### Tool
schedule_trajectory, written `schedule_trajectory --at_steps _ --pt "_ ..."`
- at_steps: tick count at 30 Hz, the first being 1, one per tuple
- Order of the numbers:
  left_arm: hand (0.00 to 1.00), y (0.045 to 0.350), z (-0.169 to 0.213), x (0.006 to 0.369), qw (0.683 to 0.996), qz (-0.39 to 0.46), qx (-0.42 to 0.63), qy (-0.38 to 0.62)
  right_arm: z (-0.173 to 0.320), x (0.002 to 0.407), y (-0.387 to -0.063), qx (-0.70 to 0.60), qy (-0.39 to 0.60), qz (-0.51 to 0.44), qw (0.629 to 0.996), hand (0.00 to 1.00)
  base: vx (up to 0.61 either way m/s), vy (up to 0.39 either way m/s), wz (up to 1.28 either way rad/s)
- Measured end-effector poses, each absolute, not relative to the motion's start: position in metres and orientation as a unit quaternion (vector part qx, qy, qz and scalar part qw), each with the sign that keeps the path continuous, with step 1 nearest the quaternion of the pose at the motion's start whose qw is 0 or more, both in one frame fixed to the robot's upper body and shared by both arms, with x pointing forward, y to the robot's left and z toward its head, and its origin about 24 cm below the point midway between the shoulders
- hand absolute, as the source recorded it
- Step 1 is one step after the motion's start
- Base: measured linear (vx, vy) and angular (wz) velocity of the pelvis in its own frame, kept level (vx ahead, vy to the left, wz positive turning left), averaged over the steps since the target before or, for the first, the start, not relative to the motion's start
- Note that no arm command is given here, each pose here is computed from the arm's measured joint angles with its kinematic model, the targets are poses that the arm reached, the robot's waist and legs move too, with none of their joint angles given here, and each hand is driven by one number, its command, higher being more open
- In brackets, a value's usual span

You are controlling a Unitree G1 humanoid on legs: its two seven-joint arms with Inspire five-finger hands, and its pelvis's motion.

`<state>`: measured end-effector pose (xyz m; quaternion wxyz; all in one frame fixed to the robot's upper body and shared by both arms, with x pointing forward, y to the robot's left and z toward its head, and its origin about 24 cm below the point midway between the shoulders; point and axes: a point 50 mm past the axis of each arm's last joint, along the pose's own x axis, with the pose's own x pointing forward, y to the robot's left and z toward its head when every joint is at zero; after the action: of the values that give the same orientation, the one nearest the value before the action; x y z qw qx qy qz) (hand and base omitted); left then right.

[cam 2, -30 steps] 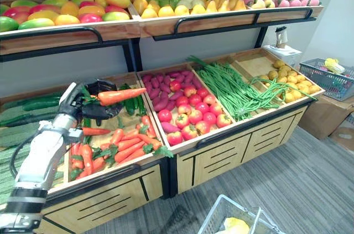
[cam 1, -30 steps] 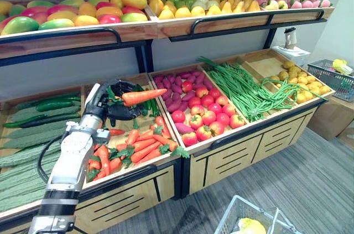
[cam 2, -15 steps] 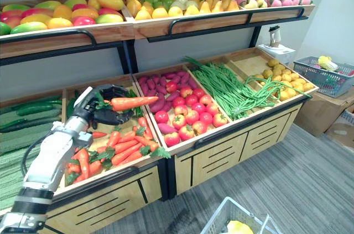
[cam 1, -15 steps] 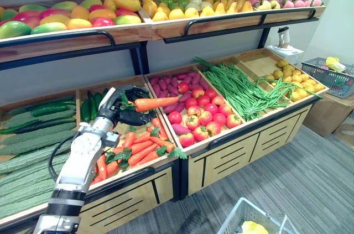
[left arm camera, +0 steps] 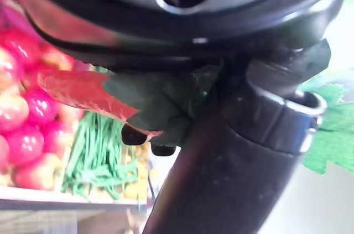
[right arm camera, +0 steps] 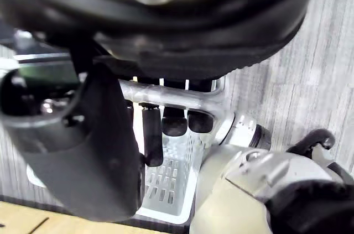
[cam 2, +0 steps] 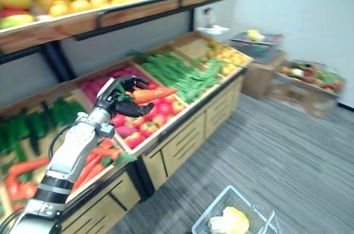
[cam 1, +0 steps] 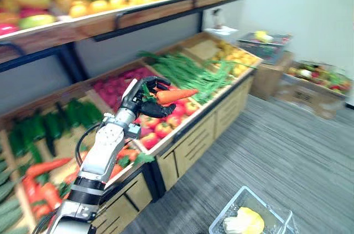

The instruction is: Pick vegetable in the basket

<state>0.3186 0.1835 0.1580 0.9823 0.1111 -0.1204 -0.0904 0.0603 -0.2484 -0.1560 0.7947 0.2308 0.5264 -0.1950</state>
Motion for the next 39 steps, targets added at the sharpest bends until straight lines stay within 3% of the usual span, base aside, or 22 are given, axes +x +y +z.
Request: schedule_trajectory --at_steps 7,12,18,22,28,39 --pt "0.00 0.168 0.179 0.305 0.968 -0.107 0.142 -0.175 -0.156 0.068 -0.227 0.271 0.505 -0.184 0.799 0.00 -0.06 0.054 -0.44" --pt "0.00 0.172 0.186 0.295 0.961 -0.114 0.160 -0.193 -0.154 0.073 -0.230 0.258 0.496 -0.180 0.810 0.00 -0.07 0.073 -0.66" --pt "0.00 0.223 0.187 0.278 0.967 -0.023 0.167 -0.192 -0.152 0.077 -0.231 0.245 0.485 -0.174 0.821 0.00 0.09 0.036 -0.53" --pt "0.00 0.229 0.186 0.276 0.966 -0.015 0.176 -0.190 -0.144 0.098 -0.236 0.206 0.480 -0.133 0.843 0.00 0.14 -0.122 -0.17" --pt "0.00 0.233 0.194 0.275 0.958 -0.017 0.201 -0.202 -0.079 0.168 -0.282 0.114 0.354 -0.119 0.921 0.00 -0.05 -0.046 -0.11" --pt "0.00 0.245 0.167 0.268 0.964 -0.003 0.220 -0.148 0.034 0.225 -0.317 0.017 0.163 -0.027 0.986 0.00 -0.16 0.058 -0.06"
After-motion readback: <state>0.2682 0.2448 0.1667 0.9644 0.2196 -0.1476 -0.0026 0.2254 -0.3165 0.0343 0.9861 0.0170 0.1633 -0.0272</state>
